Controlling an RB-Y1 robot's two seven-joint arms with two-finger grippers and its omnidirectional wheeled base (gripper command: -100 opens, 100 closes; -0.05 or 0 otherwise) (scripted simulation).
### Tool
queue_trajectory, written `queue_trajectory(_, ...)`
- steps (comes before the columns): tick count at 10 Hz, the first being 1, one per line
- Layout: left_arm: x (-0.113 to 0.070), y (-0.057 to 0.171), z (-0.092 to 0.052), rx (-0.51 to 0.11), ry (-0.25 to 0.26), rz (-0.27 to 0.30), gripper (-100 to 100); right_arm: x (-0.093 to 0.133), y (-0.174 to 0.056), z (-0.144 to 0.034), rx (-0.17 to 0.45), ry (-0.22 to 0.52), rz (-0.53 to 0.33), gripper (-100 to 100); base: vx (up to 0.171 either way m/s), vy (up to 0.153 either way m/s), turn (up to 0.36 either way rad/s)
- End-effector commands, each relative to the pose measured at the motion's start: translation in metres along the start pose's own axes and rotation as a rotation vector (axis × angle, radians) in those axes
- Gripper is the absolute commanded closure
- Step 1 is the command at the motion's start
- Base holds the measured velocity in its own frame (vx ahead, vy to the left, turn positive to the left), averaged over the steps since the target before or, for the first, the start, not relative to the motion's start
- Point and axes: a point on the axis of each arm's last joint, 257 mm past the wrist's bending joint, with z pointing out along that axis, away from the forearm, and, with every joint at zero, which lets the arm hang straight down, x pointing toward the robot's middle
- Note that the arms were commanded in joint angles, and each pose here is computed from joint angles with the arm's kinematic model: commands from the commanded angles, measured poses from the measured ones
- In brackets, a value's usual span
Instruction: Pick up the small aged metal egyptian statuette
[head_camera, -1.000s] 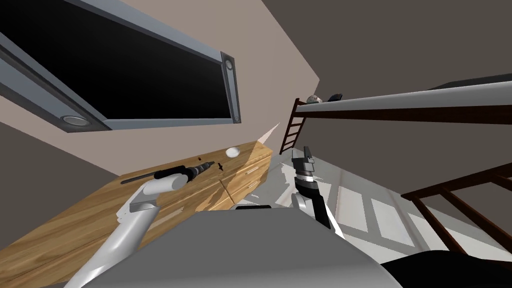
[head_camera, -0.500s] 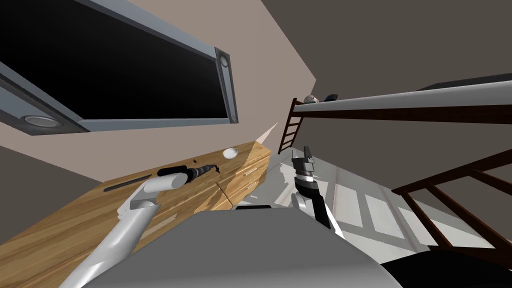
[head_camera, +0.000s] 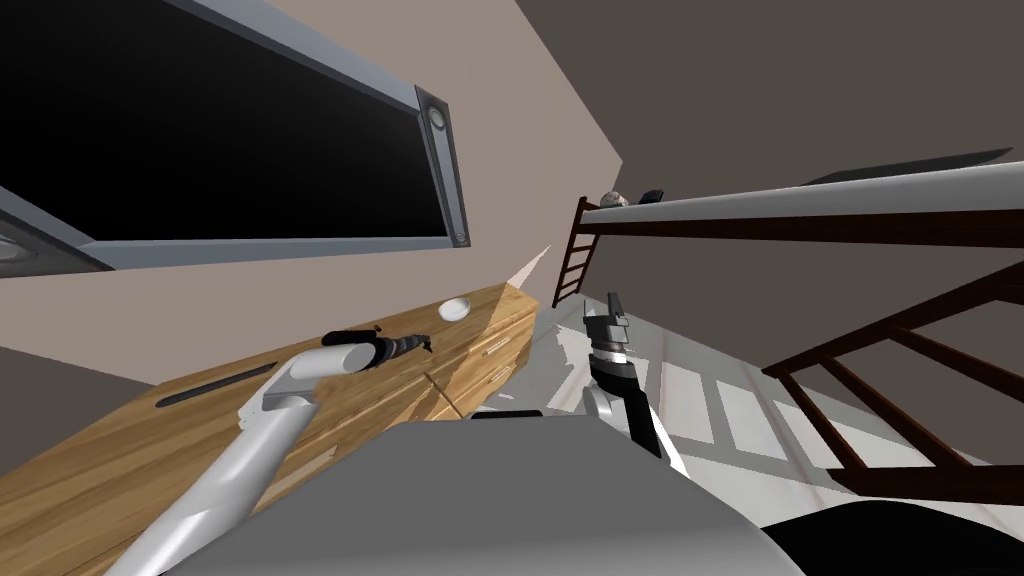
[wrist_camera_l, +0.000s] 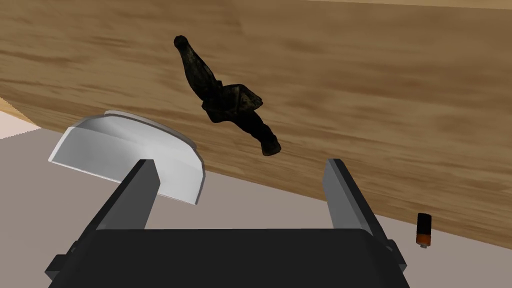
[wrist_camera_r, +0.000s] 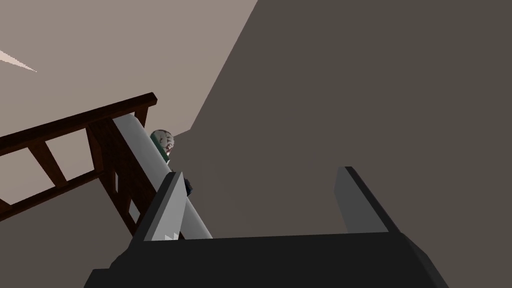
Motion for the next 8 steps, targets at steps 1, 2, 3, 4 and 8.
queue_trajectory(1,0.010,0.007,-0.001,-0.020,0.054,0.030,-100,0.000,0.000,0.000,0.000,0.000,0.000,0,0.036,-0.006,-0.085)
queue_trajectory(2,0.012,0.008,-0.001,-0.023,0.061,0.030,-100,0.000,0.000,0.000,0.000,0.000,0.000,0,0.029,-0.004,-0.045)
queue_trajectory(3,0.019,0.013,-0.002,-0.040,0.104,0.054,-100,0.000,0.000,0.000,0.000,0.000,0.000,0,0.032,-0.007,-0.087)
queue_trajectory(4,0.022,0.018,-0.002,-0.052,0.134,0.077,-100,0.000,0.000,0.000,0.000,0.000,0.000,0,0.041,-0.007,-0.129)
queue_trajectory(8,0.036,0.034,-0.008,-0.097,0.230,0.129,-100,0.000,0.000,0.000,0.000,0.000,0.000,0,0.036,0.000,-0.068)
